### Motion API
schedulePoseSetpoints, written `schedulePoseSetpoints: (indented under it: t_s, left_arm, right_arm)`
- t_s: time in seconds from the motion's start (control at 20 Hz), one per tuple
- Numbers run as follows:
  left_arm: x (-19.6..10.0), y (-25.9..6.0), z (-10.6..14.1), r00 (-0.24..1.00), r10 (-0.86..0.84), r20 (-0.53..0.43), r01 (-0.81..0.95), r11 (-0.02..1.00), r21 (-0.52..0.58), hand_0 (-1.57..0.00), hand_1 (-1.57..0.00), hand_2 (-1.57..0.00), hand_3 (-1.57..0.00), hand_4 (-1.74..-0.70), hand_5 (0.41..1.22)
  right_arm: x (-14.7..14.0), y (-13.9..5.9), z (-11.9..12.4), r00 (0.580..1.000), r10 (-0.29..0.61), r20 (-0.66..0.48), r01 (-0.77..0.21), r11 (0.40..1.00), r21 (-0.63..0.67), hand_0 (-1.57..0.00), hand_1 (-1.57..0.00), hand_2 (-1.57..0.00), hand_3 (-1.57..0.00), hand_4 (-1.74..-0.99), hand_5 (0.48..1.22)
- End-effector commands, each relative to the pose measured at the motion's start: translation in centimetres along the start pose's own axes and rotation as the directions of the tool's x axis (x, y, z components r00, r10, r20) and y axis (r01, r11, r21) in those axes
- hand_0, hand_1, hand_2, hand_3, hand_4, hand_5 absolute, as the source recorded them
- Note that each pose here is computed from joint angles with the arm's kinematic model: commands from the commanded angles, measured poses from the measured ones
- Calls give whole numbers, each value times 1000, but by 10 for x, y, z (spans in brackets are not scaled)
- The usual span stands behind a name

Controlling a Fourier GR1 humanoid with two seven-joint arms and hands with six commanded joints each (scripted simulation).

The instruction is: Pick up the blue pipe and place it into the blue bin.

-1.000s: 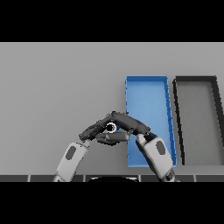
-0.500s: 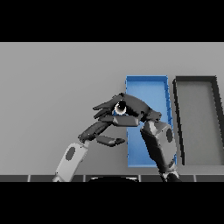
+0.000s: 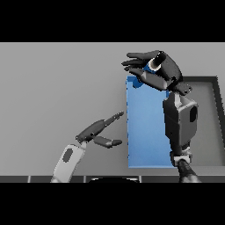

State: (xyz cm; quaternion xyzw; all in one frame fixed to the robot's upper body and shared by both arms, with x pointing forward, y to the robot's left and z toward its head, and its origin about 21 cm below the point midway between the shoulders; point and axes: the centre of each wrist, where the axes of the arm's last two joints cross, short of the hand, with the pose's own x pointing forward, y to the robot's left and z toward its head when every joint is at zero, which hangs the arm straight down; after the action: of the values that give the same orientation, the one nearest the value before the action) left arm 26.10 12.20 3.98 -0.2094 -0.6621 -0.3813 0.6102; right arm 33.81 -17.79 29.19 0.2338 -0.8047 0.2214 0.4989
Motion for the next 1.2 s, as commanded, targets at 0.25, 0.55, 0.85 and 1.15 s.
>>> schedulePoseSetpoints:
  t_s: [0.25, 0.55, 0.85, 1.15]
  left_arm:
    - [0, 2, 0, 1000, 0, -11, 0, 1000, 14, 1, 1, 1, 1, -944, 467]
    - [-2, 1, -3, 1000, -23, -6, 23, 1000, 15, 1, 1, 1, 1, -931, 460]
    - [0, 9, 0, 999, -42, 2, 42, 998, 46, 1, 1, 1, 1, -928, 467]
    - [2, 4, -1, 999, -44, 20, 43, 998, 35, 1, 1, 1, 1, -922, 481]
  right_arm:
    - [-34, -35, 27, 979, 14, -205, -51, 983, -175, -1571, -1571, -1571, -1571, -1499, 1221]
    - [-79, -44, 66, 904, -16, -427, -120, 950, -289, -1571, -1571, -1571, -1571, -1500, 1221]
    - [-133, -44, 103, 782, -127, -610, -168, 900, -403, -1571, -1571, -1571, -1571, -1499, 1221]
    - [-169, -41, 124, 646, -259, -718, -140, 884, -445, -1571, -1571, -1571, -804, -1616, 1221]
